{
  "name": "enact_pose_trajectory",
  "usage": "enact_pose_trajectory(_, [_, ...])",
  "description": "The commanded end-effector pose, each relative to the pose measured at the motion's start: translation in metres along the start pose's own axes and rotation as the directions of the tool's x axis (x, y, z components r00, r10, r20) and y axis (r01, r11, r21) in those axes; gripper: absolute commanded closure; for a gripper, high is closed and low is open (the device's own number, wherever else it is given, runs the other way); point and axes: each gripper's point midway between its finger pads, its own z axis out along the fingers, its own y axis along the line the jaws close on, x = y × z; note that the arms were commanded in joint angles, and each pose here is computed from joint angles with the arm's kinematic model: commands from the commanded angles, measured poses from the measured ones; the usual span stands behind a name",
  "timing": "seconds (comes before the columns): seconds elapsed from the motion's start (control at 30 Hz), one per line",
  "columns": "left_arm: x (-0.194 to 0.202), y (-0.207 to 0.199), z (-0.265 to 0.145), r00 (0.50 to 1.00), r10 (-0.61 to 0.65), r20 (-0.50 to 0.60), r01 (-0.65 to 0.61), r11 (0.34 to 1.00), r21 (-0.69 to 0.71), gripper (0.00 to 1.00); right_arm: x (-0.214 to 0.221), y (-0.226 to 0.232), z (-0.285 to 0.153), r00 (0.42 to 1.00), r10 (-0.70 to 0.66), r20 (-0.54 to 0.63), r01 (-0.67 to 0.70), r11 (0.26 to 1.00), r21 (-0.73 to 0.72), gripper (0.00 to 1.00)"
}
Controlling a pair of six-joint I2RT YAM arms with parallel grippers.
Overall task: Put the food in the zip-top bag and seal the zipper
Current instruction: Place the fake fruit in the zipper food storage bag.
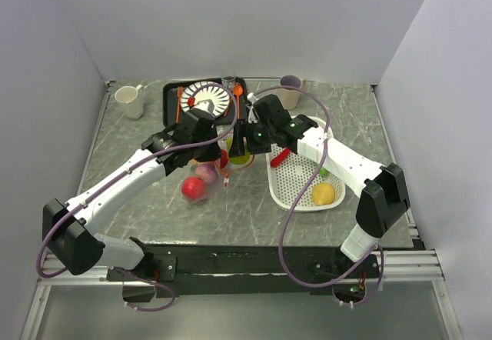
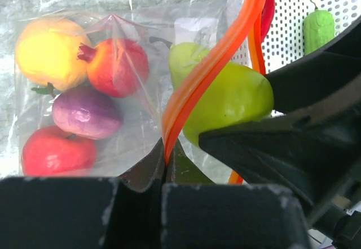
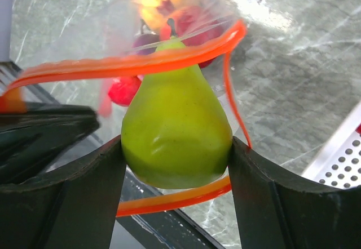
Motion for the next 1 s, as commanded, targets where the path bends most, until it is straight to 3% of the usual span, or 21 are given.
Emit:
enact_pose_trajectory(0.0, [-0.013, -0.006, -0.007, 0.999, -0.008, 0.046, 0.008, 1.000, 0.010, 0.99, -0.014, 0.023, -0.010, 0.997, -0.080, 0.026, 0.080, 0.996, -0.039, 0.27])
enact_pose_trajectory(0.13, [-0.016, -0.008, -0.008, 0.998, -0.010, 0.057, 0.008, 1.000, 0.019, 0.99, -0.015, 0.029, -0.019, 0.993, -0.101, 0.060, 0.105, 0.992, -0.063, 0.10])
enact_pose_trajectory(0.27, [-0.018, -0.006, -0.010, 0.998, -0.010, 0.064, 0.009, 1.000, 0.009, 0.99, -0.022, 0.025, -0.032, 0.989, -0.098, 0.114, 0.102, 0.994, -0.030, 0.06])
enact_pose_trajectory(0.4, [-0.018, -0.002, -0.013, 0.997, -0.020, 0.077, 0.021, 1.000, -0.008, 0.99, -0.037, -0.002, -0.055, 0.975, -0.059, 0.213, 0.030, 0.990, 0.140, 0.03])
enact_pose_trajectory(0.53, [-0.025, 0.008, -0.021, 0.991, -0.049, 0.122, 0.055, 0.997, -0.048, 0.99, -0.049, -0.060, -0.102, 0.911, -0.010, 0.411, -0.166, 0.906, 0.389, 0.00])
enact_pose_trajectory(0.63, [-0.031, 0.020, -0.028, 0.981, -0.078, 0.176, 0.094, 0.992, -0.088, 0.99, -0.037, -0.094, -0.119, 0.883, 0.033, 0.468, -0.263, 0.860, 0.436, 0.00])
enact_pose_trajectory(0.73, [-0.036, 0.021, -0.032, 0.974, -0.088, 0.210, 0.106, 0.991, -0.077, 0.99, -0.011, -0.128, -0.116, 0.899, 0.085, 0.429, -0.309, 0.817, 0.486, 0.00])
enact_pose_trajectory(0.8, [-0.023, 0.005, -0.021, 0.991, -0.037, 0.129, 0.036, 0.999, 0.014, 0.99, 0.001, -0.154, -0.115, 0.898, 0.139, 0.417, -0.357, 0.785, 0.506, 0.00])
enact_pose_trajectory(0.87, [-0.011, 0.011, -0.007, 0.996, -0.062, 0.058, 0.065, 0.997, -0.052, 0.99, 0.017, -0.175, -0.109, 0.908, 0.175, 0.380, -0.367, 0.769, 0.523, 0.00])
enact_pose_trajectory(0.97, [-0.009, 0.006, -0.003, 0.996, -0.075, 0.056, 0.077, 0.996, -0.033, 0.99, 0.028, -0.194, -0.104, 0.915, 0.205, 0.348, -0.377, 0.742, 0.554, 0.00])
